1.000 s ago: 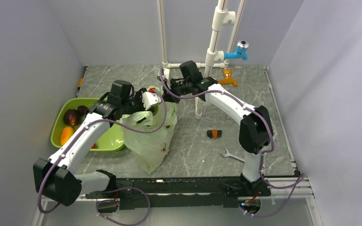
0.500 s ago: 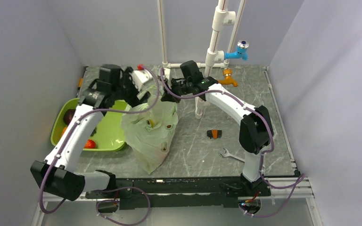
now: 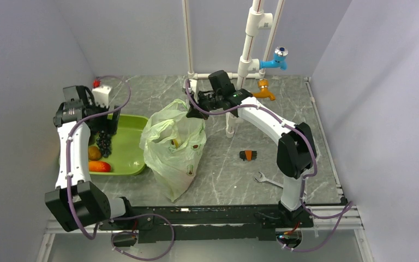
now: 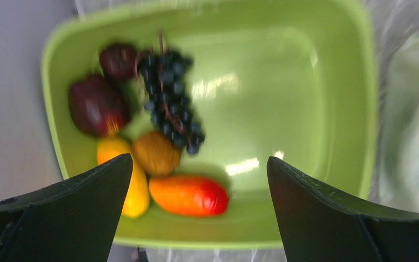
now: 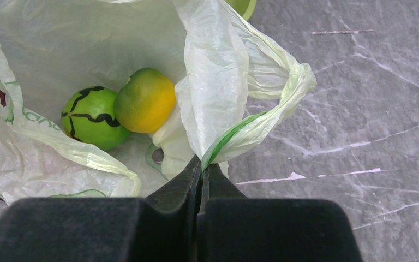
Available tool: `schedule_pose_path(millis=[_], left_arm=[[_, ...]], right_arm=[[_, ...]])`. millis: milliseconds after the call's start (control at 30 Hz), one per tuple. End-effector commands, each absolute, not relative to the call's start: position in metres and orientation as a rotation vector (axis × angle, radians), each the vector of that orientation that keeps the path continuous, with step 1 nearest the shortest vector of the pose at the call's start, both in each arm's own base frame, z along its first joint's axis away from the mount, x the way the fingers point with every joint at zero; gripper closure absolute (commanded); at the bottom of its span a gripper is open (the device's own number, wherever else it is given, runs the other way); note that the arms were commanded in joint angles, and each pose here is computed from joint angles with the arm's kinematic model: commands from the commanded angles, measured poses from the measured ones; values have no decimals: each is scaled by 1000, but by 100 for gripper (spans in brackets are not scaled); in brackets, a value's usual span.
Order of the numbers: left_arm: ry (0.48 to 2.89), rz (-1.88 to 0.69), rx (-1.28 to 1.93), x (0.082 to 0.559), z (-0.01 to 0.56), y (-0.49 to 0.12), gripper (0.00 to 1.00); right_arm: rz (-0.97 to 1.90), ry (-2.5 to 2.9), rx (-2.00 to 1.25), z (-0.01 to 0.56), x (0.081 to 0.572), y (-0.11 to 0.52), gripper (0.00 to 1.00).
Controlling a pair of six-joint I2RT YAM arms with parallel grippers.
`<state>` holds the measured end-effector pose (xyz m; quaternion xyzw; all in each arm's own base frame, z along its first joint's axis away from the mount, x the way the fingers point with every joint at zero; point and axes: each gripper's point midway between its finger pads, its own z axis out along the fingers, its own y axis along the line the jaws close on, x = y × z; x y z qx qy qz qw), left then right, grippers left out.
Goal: Place the fake fruits into the plastic bag and tie a complex knot
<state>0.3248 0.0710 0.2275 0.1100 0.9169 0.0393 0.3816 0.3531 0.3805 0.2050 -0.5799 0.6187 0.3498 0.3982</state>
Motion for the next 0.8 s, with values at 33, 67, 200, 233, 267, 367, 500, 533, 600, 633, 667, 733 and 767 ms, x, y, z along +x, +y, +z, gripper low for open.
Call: schedule_pose_path(millis=[33, 67, 200, 233, 267, 367, 500, 533, 600, 633, 667, 733, 767], left_arm=[[2622, 224, 230, 260, 175, 113, 1], [2640, 227, 214, 256, 167, 118, 1], [2650, 285, 218, 254, 142, 134, 1], [2644, 275, 220, 257, 138, 136, 1], [2637, 259, 221, 262, 134, 136, 1], [2604, 178, 255, 281, 123, 132, 3], [2607, 131, 236, 306, 107, 137, 6], [2617, 136, 229, 310, 102, 141, 6], [2635, 135, 220, 316, 89, 146, 6], [2645, 123, 221, 319, 84, 146, 7], [2659, 104, 217, 321, 77, 146, 7], [2676, 60, 219, 326, 68, 143, 8], [2683, 38, 221, 328, 64, 142, 8]], right_arm=[[887, 1469, -1471, 236, 346, 379, 100], [889, 1472, -1472, 235, 345, 379, 100], [889, 1475, -1488, 234, 343, 378, 100], [886, 1478, -1490, 233, 343, 377, 100], [882, 1478, -1493, 233, 343, 377, 100], [879, 1479, -1504, 232, 343, 376, 100], [870, 1482, -1507, 233, 344, 376, 100], [865, 1482, -1507, 233, 345, 375, 100], [861, 1484, -1508, 233, 346, 375, 100], [859, 1482, -1509, 233, 346, 375, 100], [860, 1483, -1510, 232, 345, 375, 100], [858, 1481, -1509, 232, 346, 375, 100], [857, 1480, -1509, 232, 346, 375, 100]])
